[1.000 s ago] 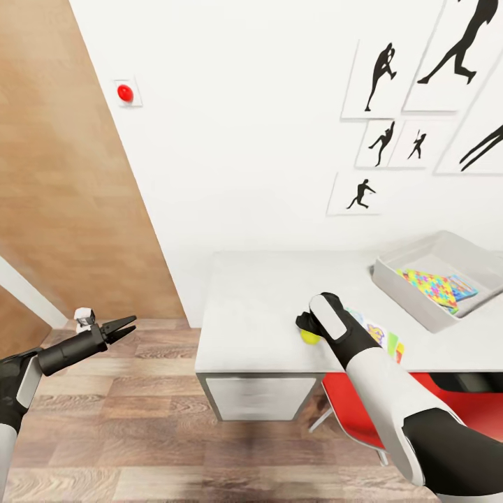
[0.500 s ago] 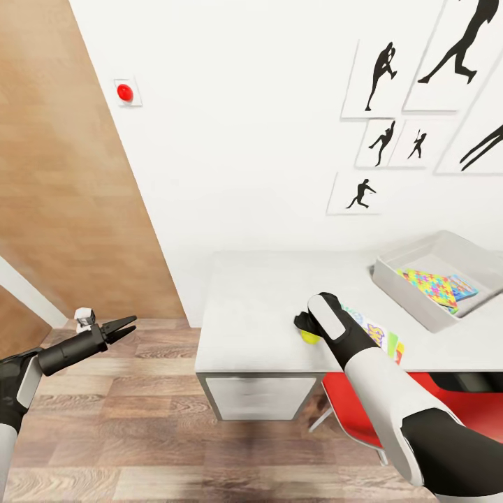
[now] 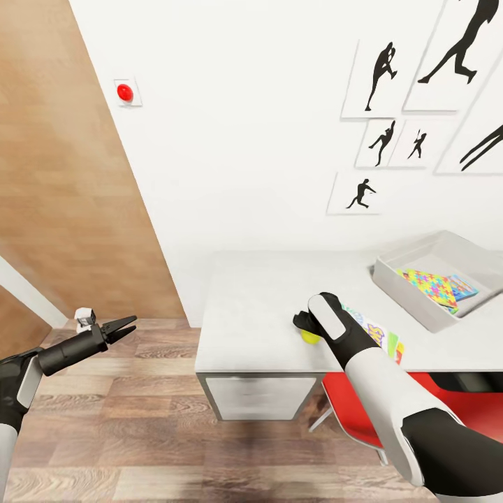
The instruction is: Put all the toys in the child's room - the three board games (two on the bed and one on the table), the two jigsaw puzzles on the table, and the tennis ball on the table - inside the toy box on the table in the child's room.
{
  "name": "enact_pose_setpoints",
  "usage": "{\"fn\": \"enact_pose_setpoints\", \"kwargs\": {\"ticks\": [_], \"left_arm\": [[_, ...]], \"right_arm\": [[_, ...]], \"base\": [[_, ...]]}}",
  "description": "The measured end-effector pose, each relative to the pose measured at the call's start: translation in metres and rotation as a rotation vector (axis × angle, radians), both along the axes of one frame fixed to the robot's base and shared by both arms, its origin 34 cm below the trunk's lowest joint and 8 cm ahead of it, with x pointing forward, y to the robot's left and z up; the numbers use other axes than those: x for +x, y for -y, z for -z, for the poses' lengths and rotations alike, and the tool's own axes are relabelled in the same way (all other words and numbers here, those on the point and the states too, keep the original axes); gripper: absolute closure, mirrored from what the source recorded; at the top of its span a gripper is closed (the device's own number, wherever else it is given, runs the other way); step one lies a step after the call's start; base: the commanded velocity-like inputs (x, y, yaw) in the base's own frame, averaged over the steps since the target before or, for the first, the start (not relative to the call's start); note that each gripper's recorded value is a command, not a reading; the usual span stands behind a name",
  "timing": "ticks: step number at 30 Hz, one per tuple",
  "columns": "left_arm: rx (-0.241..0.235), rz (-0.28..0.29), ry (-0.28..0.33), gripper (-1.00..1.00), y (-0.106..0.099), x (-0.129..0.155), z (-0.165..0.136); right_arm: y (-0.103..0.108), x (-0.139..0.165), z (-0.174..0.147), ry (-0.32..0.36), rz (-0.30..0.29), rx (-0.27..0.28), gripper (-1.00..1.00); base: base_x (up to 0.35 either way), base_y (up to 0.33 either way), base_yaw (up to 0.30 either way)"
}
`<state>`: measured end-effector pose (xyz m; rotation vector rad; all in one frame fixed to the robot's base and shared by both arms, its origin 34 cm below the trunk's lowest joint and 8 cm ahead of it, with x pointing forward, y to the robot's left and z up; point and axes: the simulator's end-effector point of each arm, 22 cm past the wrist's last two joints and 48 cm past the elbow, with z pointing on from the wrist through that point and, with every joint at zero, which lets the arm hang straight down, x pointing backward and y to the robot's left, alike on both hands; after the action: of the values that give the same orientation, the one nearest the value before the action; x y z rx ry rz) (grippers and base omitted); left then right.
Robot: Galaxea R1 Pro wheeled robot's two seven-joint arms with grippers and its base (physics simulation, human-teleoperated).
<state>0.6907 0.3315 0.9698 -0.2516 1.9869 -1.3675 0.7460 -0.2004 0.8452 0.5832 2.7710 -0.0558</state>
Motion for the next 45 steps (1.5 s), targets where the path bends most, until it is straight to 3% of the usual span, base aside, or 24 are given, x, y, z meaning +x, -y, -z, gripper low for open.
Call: {"fn": "enact_pose_setpoints", "kwargs": {"ticks": [45], "left_arm": [[0.007,0.001,-0.008,-1.00,0.0007,-0.0001,0.0085]], "right_arm": [[0.0030,-0.0016,0.0081,-0.012,0.002,-0.003,-1.00]], "base": [[0.000,0.000,0.000]]}}
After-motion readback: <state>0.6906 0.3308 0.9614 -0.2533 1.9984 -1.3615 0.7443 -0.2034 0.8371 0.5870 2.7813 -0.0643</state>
